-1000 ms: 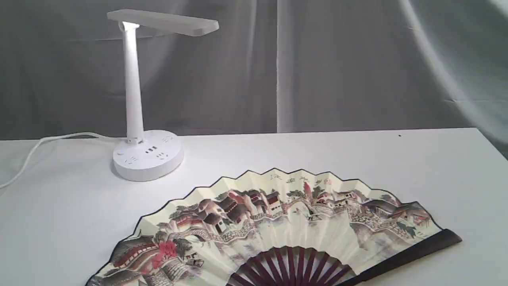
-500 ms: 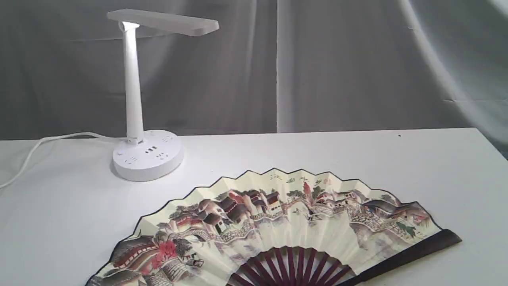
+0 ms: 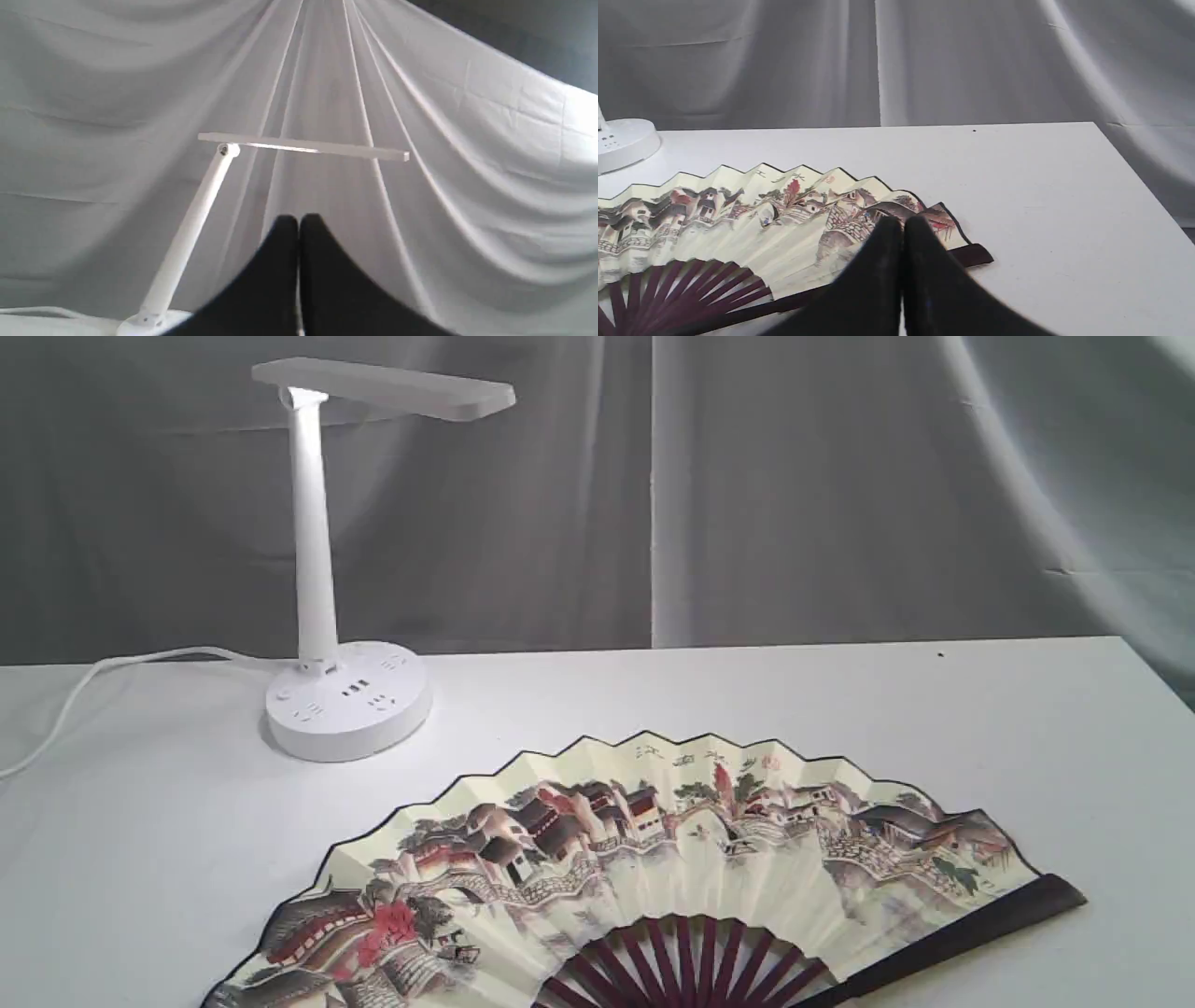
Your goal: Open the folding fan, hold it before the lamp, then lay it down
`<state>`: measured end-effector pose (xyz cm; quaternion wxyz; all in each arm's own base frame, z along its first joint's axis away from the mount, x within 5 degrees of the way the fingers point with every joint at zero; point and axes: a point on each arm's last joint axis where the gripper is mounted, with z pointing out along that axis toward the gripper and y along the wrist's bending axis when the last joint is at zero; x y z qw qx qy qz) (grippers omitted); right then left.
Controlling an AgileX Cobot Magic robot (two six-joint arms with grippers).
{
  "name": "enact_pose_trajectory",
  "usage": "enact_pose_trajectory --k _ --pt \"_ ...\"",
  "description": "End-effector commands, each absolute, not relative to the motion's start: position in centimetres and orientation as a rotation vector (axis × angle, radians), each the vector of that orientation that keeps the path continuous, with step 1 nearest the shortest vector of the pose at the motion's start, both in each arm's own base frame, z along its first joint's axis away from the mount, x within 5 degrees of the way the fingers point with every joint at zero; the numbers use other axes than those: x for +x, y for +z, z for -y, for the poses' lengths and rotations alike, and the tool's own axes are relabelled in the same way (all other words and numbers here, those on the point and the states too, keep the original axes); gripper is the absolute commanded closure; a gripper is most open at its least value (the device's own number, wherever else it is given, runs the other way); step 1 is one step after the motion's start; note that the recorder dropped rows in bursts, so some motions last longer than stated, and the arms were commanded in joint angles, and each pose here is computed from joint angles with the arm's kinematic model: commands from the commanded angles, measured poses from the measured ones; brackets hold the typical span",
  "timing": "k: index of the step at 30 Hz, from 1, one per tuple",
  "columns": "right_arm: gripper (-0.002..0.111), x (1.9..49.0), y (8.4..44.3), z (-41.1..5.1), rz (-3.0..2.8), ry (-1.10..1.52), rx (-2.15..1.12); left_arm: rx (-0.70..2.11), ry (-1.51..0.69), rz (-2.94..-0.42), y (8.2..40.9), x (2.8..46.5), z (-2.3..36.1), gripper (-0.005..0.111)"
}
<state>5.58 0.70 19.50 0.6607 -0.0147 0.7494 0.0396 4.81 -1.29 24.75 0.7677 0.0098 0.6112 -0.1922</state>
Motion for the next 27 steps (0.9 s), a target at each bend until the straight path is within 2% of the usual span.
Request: enact_pose_trajectory --k 1,5,10,20,27 --pt "0.108 5.6 19.4 -0.7 -1.697 0.088 -0.026 0.096 -0.330 -1.404 23.8 5.0 1.4 0.107" --pt "0.108 5.6 19.4 -0.7 -1.697 0.088 -0.026 0.100 -0.272 -1.452 23.1 5.1 1.2 0.107" --pt "0.108 5.6 19.4 -0.7 -1.697 0.088 -0.026 -0.027 -0.177 -1.511 21.1 5.6 0.5 0.107" --pt "0.108 5.6 19.4 -0.7 -1.697 0.088 -0.026 -0.030 -0.219 -1.525 21.0 5.6 0.7 0.107" --pt "0.108 5.6 19.4 -0.7 -1.697 0.088 -0.026 -0.021 -0.192 -1.657 19.8 5.6 0.6 0.107"
